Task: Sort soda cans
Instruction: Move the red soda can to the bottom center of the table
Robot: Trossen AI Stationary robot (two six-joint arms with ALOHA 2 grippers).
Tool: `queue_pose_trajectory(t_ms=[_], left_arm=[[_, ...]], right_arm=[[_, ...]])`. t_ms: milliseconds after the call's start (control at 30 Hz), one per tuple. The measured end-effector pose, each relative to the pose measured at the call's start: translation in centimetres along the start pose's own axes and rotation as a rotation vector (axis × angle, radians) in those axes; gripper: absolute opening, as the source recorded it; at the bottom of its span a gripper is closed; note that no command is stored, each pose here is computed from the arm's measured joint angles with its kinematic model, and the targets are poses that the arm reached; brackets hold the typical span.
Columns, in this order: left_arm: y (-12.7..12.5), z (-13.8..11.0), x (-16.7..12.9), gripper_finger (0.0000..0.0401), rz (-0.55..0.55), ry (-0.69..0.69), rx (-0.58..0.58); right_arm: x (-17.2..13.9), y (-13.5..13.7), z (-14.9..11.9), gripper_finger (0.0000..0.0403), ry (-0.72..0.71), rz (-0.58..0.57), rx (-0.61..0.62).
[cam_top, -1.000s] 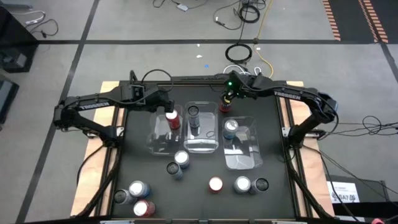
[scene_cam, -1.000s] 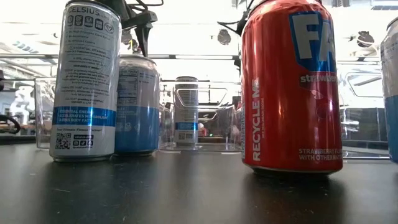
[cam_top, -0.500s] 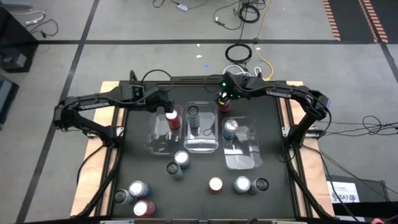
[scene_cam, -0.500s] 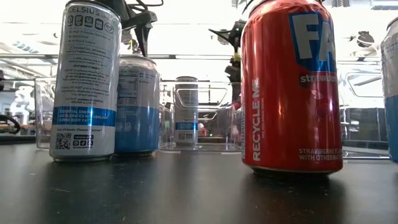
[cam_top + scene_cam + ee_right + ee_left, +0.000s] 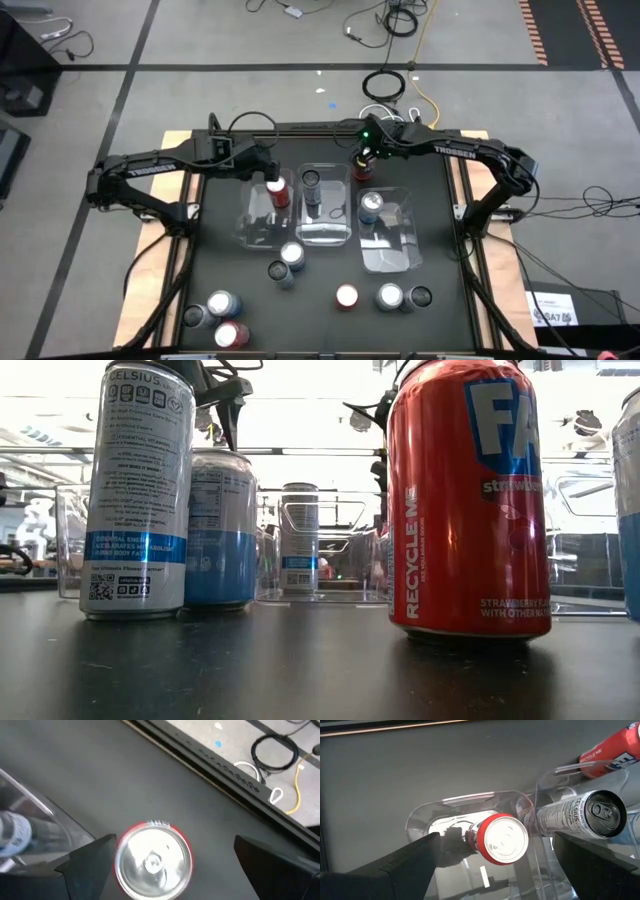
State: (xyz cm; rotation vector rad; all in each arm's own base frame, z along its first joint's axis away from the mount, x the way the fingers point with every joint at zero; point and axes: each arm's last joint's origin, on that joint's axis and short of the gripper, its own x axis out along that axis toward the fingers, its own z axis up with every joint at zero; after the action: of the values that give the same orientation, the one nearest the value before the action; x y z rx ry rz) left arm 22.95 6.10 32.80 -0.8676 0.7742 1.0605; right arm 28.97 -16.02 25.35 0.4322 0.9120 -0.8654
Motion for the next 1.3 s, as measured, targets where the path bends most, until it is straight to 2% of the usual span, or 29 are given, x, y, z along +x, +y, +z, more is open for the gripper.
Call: queue_pose_trajectory(t_ms=[233, 367, 567, 767, 867, 1067, 1200, 1300], left_arm=[[0.0, 0.0, 0.0, 0.0393, 0.001, -0.002, 0.000], [0.0, 0.0, 0.0, 0.0393, 0.003, -0.005, 0.001], [0.0, 0.0, 0.0, 0.0393, 0.003, -0.006, 0.001], [0.0, 0.0, 0.0, 0.0393, 0.002, -0.006, 0.000], [0.0, 0.0, 0.0, 0.0393, 0.002, -0.005, 0.000], [0.0, 0.0, 0.0, 0.0393, -0.003, 0.007, 0.001], [0.1, -0.1, 0.0, 0.0393, -0.004, 0.029, 0.006], [0.2, -0.2, 0.0, 0.0393, 0.005, 0.053, 0.012]], right_arm=[[-0.1, 0.2, 0.2, 0.0397, -0.017, 0.018, 0.004], [0.5, 0.2, 0.1, 0.0397, 0.022, 0.076, 0.014], [2.3, 0.2, -0.9, 0.0397, 0.143, 0.030, -0.007], [4.0, 0.5, -1.4, 0.0394, 0.193, 0.012, -0.032], [4.8, 0.7, -1.7, 0.0368, 0.216, 0.009, -0.042], [5.0, 0.7, -1.7, 0.0273, 0.218, 0.007, -0.050], [4.4, 0.6, -1.6, 0.0272, 0.208, 0.004, -0.056], [2.9, 0.2, -1.3, 0.0272, 0.182, 0.007, -0.050]])
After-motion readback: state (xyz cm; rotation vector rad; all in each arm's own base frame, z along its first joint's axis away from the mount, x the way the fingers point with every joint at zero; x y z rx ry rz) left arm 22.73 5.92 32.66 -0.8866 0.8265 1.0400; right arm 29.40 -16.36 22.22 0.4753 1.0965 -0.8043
